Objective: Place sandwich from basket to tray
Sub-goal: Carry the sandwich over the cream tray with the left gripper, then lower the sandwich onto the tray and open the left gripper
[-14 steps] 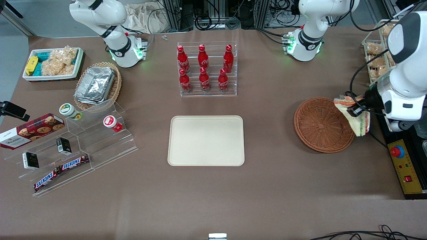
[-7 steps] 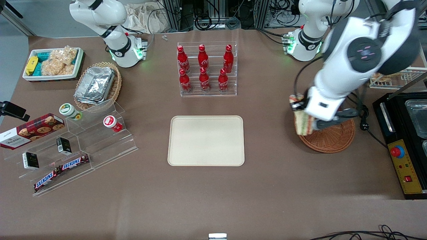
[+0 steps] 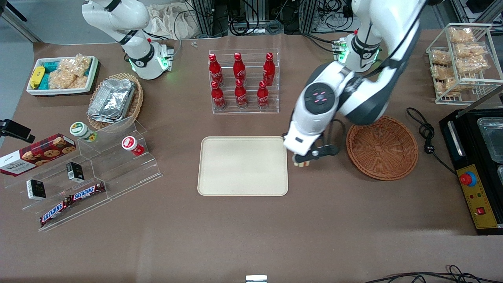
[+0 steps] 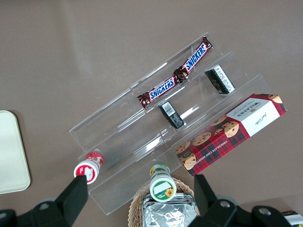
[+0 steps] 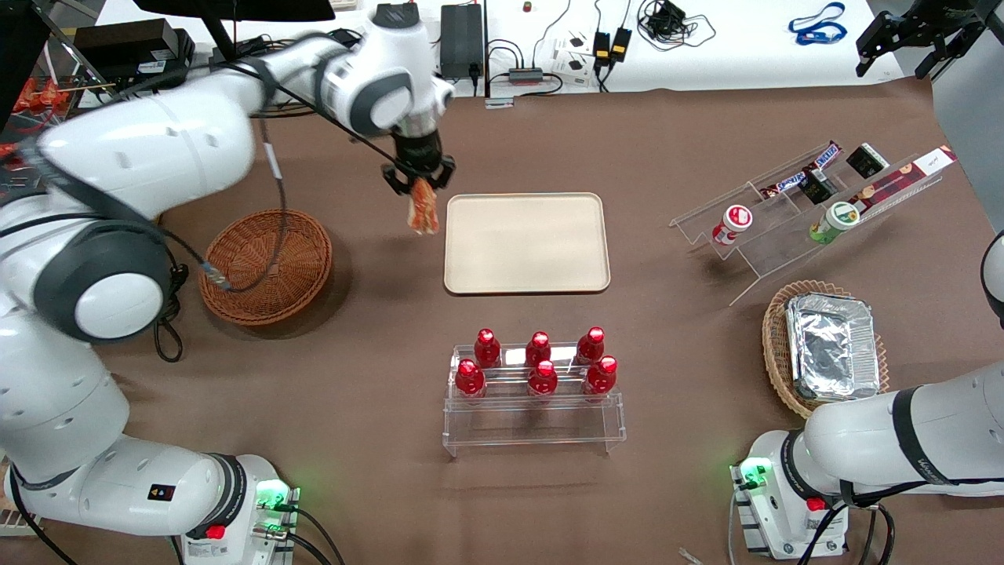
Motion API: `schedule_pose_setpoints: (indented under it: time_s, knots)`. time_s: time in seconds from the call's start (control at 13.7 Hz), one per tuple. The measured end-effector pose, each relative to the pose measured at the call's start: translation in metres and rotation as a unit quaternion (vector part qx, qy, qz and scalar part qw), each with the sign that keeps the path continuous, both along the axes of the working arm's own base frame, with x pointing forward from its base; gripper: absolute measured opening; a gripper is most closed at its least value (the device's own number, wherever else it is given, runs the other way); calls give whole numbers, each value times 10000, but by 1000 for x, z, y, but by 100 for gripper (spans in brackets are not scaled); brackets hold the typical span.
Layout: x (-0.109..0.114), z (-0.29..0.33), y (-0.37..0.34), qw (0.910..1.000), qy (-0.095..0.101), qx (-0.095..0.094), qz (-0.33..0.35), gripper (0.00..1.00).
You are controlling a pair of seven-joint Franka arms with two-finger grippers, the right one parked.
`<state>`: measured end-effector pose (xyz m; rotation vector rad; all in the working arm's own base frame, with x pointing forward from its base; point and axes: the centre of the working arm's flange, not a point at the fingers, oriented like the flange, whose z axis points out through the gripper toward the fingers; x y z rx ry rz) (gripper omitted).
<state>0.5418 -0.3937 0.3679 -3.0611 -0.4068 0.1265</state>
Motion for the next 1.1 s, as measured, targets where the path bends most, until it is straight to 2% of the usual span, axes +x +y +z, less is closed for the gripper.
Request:
schedule_pose_setpoints:
  time_s: [0.29,0.66,0.95,1.02,1.1]
  knots:
    - [-3,-83,-41,9997,-45,-256,-10,20]
    - [10,-137,-57,9997,-22,-260,-23,20]
    - [10,-152,-64,9994,-120,-317,-122,19]
    - [11,-151,-64,9993,-132,-319,-125,24]
    - [11,-150,-64,9993,-141,-319,-125,24]
